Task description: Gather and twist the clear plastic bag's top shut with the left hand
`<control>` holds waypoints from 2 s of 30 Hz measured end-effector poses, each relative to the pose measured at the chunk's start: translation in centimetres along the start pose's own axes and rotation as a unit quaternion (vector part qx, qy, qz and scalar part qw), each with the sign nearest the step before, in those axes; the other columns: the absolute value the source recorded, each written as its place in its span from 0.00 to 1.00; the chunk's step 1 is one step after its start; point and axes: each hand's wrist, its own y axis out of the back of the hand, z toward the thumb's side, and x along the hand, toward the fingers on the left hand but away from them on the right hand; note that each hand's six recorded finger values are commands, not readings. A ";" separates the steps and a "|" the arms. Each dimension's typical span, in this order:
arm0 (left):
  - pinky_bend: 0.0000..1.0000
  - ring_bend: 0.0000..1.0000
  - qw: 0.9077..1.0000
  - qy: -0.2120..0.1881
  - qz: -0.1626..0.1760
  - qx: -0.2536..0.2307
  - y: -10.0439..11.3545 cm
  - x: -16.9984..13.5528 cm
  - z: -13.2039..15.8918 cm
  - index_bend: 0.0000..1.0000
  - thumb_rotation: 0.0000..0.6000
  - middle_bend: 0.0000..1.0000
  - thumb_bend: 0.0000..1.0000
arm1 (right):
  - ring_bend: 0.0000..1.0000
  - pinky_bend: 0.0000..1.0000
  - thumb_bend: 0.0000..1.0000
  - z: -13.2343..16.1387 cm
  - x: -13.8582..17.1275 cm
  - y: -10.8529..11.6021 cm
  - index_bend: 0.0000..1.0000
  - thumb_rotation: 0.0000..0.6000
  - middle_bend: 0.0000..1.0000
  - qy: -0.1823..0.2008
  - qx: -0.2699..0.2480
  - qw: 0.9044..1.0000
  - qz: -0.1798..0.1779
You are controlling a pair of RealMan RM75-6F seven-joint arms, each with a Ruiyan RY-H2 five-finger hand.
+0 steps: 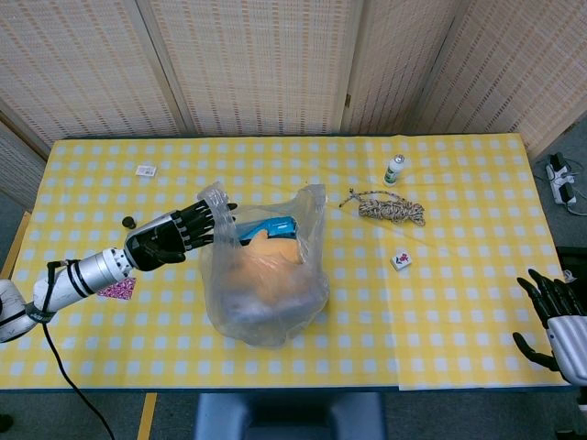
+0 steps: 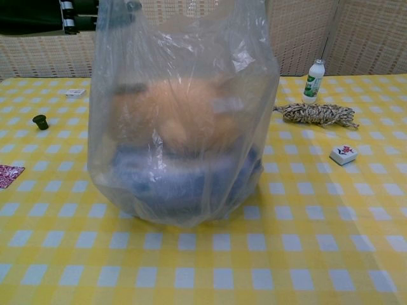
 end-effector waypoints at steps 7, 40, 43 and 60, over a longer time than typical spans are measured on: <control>0.20 0.04 1.000 0.014 -0.012 -0.009 -0.8 0.8 -1.2 0.00 1.00 0.02 0.11 | 0.00 0.00 0.37 0.1 0.1 0.0 0.00 1.00 0.00 0.004 -0.001 1.000 0.000; 0.25 0.04 0.998 0.038 -0.039 -0.031 -2.2 4.9 -1.0 0.00 1.00 0.02 0.11 | 0.00 0.00 0.37 -0.4 0.4 0.4 0.00 1.00 0.00 -0.011 0.003 1.000 -0.014; 0.24 0.03 0.998 0.032 -0.038 -0.035 -2.3 5.2 -1.0 0.00 1.00 0.02 0.11 | 0.00 0.00 0.37 -0.5 0.4 0.5 0.00 1.00 0.00 -0.014 0.002 1.000 -0.016; 0.05 0.00 0.999 -0.006 -0.034 -0.037 -4.4 7.0 -0.7 0.00 1.00 0.00 0.11 | 0.00 0.00 0.37 -0.8 0.2 0.7 0.00 1.00 0.00 -0.019 0.009 0.999 -0.032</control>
